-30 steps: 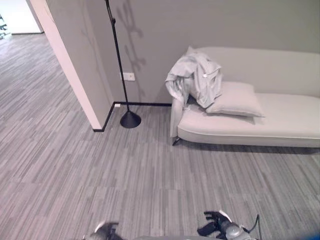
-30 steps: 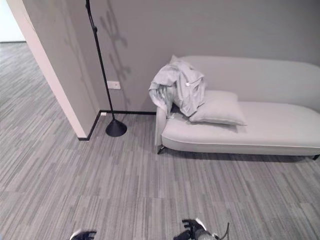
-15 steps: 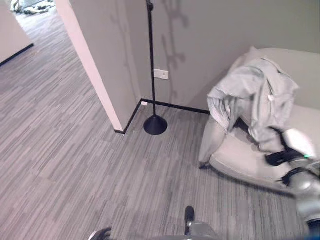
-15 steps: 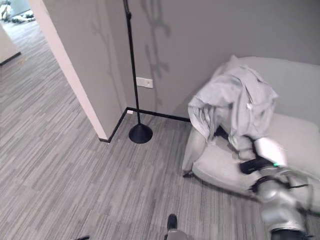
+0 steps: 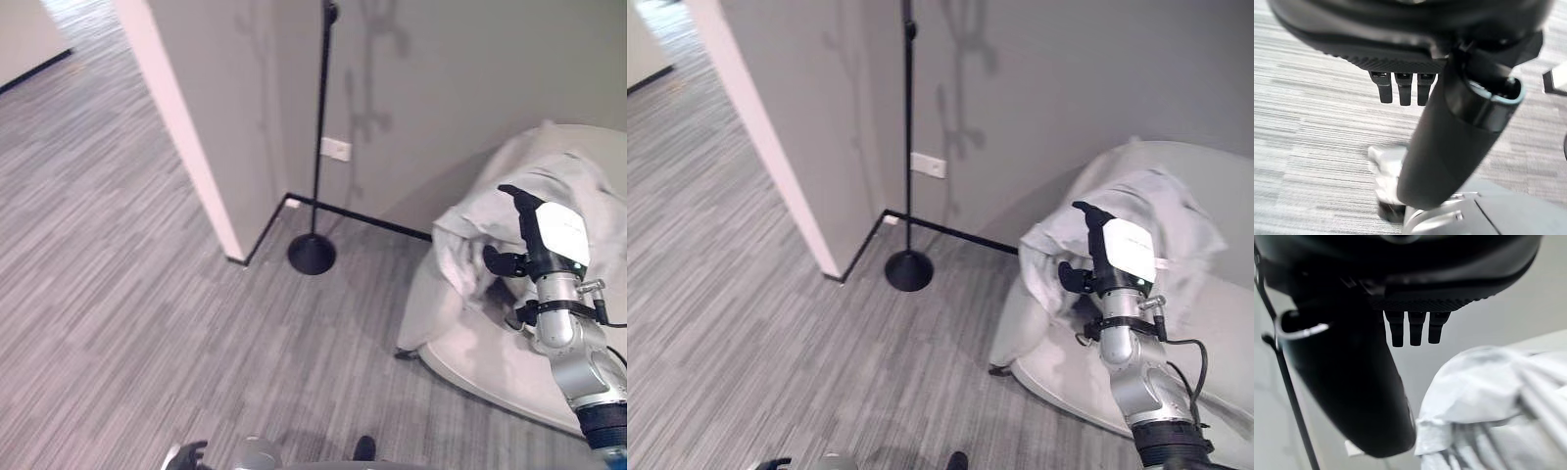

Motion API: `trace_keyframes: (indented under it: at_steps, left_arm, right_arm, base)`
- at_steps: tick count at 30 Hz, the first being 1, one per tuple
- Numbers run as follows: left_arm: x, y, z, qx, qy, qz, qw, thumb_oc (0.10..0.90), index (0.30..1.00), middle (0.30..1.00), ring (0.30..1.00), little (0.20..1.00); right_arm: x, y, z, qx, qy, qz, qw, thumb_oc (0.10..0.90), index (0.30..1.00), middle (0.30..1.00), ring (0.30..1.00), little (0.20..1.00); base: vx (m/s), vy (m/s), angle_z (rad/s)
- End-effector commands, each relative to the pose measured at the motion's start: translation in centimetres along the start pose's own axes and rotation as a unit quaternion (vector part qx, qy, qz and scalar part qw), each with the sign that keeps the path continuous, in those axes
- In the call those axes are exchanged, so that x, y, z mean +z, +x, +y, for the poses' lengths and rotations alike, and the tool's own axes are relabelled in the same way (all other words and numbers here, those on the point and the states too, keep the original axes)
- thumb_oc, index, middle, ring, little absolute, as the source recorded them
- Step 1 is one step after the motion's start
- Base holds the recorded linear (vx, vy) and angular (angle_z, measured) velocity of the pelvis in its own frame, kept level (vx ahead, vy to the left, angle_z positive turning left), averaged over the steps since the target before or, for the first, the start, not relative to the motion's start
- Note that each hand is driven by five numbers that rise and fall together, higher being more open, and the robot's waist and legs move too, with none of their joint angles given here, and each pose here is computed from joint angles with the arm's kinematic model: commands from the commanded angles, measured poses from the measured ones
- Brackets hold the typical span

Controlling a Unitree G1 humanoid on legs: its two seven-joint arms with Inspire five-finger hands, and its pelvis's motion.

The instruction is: Hang the clothes on the sofa on the clothes rack.

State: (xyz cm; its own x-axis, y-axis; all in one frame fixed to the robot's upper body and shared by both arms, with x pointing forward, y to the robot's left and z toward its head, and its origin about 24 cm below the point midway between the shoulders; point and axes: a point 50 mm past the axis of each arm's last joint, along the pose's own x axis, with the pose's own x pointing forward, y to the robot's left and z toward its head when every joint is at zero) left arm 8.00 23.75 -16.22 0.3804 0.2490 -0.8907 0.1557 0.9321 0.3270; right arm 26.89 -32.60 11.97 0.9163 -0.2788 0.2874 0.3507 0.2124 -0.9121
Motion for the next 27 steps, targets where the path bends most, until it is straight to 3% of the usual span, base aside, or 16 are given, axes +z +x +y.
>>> trace_keyframes:
  at_steps: [1,4,13,20,27]
  left_arm:
    - [-0.5,0.0,0.4,-0.010,0.038,0.012,0.999,0.800,0.900,0.900,0.900,0.900]
    - [-1.3,-0.1,0.2,-0.016,0.046,0.031,0.998,0.800,0.900,0.900,0.900,0.900]
    - [0.5,0.2,1.7,-0.003,0.084,-0.010,0.996,0.800,0.900,0.900,0.900,0.900]
    - [2.8,0.5,2.3,0.013,0.081,-0.048,0.996,0.800,0.900,0.900,0.900,0.900]
    - [0.7,0.3,1.9,0.006,0.074,-0.011,0.997,0.800,0.900,0.900,0.900,0.900]
  right_arm:
    - [2.3,3.0,-5.1,-0.130,0.007,-0.048,0.990,0.800,0.900,0.900,0.900,0.900]
    - [2.6,2.5,-3.5,-0.106,0.024,-0.046,0.993,0.800,0.900,0.900,0.900,0.900]
    - [1.7,2.6,-4.2,-0.116,-0.018,-0.025,0.993,0.800,0.900,0.900,0.900,0.900]
    - [-0.5,2.5,-6.3,-0.151,-0.053,0.013,0.987,0.800,0.900,0.900,0.900,0.900]
    - [-1.1,2.0,-4.8,-0.117,-0.011,0.027,0.993,0.800,0.900,0.900,0.900,0.900]
  base:
    - [0.10,0.029,-0.40]
    - [0.14,0.058,-0.64]
    - [0.13,0.071,-0.22]
    - [0.05,-0.156,0.06]
    - [0.12,-0.258,0.10]
